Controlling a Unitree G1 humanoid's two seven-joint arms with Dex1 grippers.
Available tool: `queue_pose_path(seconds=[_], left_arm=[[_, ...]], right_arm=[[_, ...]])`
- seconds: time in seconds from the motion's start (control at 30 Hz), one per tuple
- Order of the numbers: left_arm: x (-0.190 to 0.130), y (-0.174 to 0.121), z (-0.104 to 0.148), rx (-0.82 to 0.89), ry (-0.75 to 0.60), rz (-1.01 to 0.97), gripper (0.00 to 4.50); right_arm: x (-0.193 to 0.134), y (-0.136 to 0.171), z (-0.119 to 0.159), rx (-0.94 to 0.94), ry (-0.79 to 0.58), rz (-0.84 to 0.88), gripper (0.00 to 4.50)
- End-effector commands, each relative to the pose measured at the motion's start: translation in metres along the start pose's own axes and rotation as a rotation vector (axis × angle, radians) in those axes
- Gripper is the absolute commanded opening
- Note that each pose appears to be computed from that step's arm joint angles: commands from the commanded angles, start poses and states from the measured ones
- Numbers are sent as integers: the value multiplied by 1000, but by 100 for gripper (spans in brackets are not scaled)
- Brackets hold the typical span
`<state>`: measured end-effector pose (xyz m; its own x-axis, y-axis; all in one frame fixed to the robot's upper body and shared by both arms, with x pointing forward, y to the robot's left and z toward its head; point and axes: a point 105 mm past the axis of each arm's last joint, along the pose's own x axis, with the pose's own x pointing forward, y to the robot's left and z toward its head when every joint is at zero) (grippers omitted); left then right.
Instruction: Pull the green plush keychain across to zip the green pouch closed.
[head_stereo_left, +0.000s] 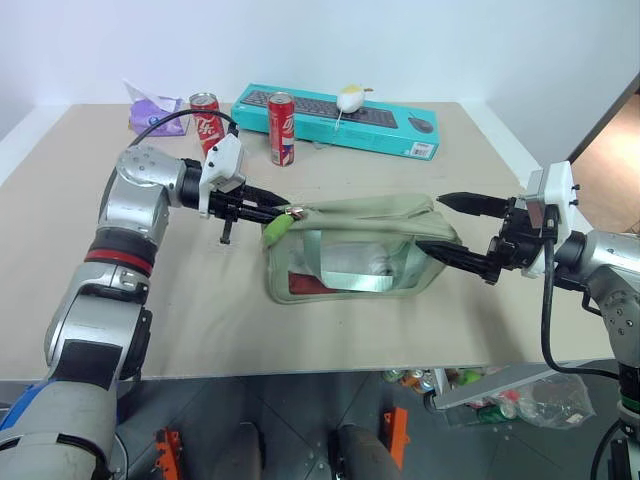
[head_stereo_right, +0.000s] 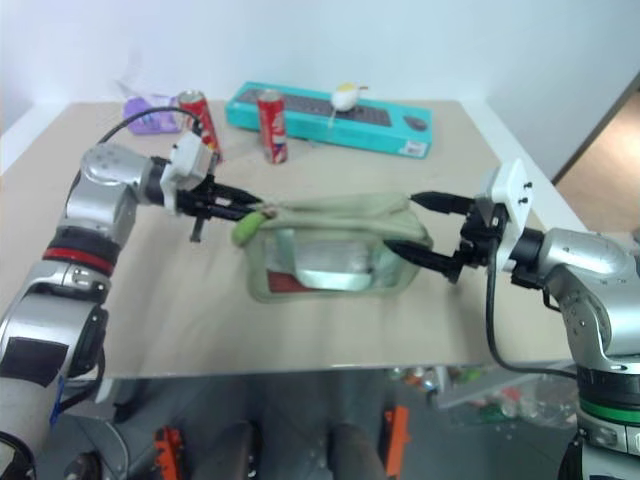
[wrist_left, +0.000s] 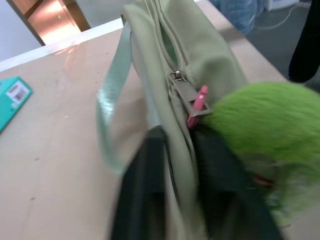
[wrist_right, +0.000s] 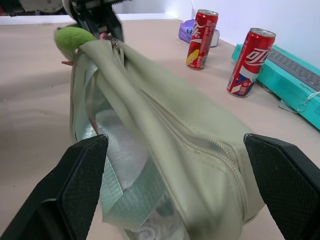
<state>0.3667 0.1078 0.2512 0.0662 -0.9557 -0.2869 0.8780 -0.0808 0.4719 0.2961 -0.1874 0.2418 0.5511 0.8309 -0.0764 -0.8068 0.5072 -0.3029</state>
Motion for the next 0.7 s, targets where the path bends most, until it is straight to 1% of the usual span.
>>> queue_pose_path(seconds=[0.03, 0.07, 0.2, 0.23, 0.3, 0.37, 0.47, 0.5, 0.6, 0.7], left_arm=[[-21, 11, 30, 63, -28, 58, 262], [-23, 11, 32, 58, -35, 63, 282], [-38, 1, 41, -1, -60, 108, 426], [-40, -2, 42, -21, -75, 127, 446], [-43, -7, 45, -50, -96, 163, 446], [-49, -10, 49, -95, -153, 265, 446], [-60, -18, 46, -141, -175, 418, 446], [-62, -23, 44, -156, -184, 465, 446], [-68, -52, 27, -177, -135, 588, 446], [-71, -72, 22, -234, -129, 647, 446]], right_arm=[[-6, -4, 15, -59, -22, -13, 450], [-6, -4, 15, -60, -23, -14, 450], [-8, -4, 13, -57, -19, -17, 450], [-8, -4, 12, -56, -17, -18, 450], [-8, -4, 11, -55, -15, -19, 450], [-8, -4, 9, -50, -15, -20, 450], [-7, -6, 6, -43, -13, -19, 450], [-7, -6, 4, -43, -8, -16, 450], [-6, -12, -2, -52, 13, -21, 450], [-9, -18, -9, -51, 29, -31, 450]])
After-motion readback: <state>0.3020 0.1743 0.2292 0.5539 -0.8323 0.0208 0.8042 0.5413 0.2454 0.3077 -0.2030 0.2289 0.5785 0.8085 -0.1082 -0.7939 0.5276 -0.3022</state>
